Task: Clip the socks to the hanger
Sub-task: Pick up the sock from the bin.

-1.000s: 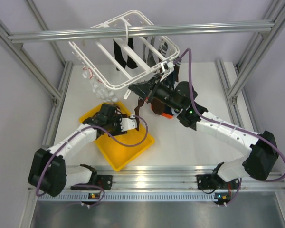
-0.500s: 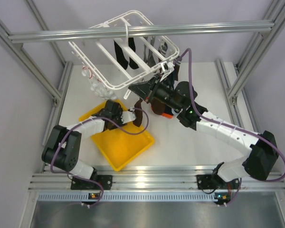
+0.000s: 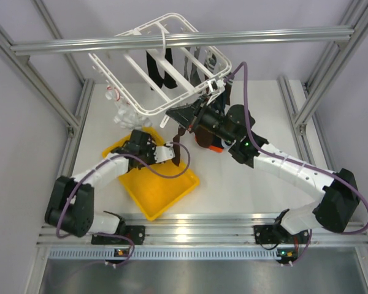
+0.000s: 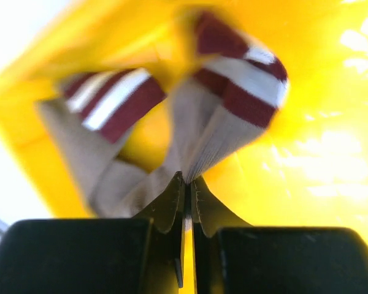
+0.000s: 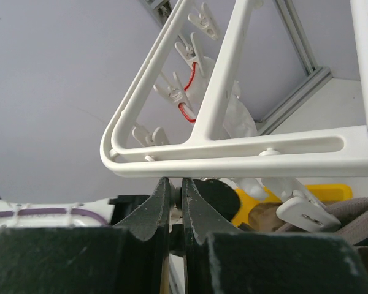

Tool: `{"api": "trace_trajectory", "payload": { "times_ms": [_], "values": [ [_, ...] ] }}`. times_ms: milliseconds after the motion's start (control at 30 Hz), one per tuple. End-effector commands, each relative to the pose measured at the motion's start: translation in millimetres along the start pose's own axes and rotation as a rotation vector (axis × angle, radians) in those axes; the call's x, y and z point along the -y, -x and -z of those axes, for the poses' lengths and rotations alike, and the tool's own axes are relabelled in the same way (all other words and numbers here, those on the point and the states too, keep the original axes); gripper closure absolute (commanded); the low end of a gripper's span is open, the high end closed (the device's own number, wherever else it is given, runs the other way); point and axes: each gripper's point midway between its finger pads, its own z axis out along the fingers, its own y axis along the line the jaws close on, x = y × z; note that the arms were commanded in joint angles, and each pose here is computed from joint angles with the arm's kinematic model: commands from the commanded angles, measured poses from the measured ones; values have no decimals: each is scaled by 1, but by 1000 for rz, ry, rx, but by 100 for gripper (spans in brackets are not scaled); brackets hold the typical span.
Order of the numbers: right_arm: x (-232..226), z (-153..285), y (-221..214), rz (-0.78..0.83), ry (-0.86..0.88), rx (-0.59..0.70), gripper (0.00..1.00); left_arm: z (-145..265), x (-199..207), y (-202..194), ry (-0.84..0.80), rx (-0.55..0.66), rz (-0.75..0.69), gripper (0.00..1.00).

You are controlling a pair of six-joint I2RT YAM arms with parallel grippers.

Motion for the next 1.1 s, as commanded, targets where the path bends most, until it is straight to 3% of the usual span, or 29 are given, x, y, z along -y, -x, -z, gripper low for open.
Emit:
{"api": "trace_trajectory", "payload": {
  "times_ms": [0, 133, 267, 433, 633, 767, 867, 1067],
  "values": [
    [10, 2, 37, 35, -40, 115, 100, 46, 6, 30, -51, 152, -103, 97],
    [10, 0, 36, 33, -34, 113, 100, 71, 40, 20, -122, 175, -232, 98],
    [9, 0, 37, 32, -31, 116, 100, 64, 61, 0, -168, 77, -300, 99],
    [9, 0, 37, 36, -34, 113, 100, 53, 53, 8, -168, 56, -161, 99],
    [8, 0, 37, 37, -31, 111, 100, 67, -6, 72, -15, 229, 80, 98],
    [9, 1, 37, 43, -35, 111, 100, 72, -24, 77, 58, 239, 145, 98],
    [10, 2, 36, 41, -37, 111, 100, 63, -3, 62, -1, 196, 94, 98],
    [13, 4, 35, 40, -44, 112, 100, 38, 62, 10, -143, 98, -119, 84]
  ]
}}
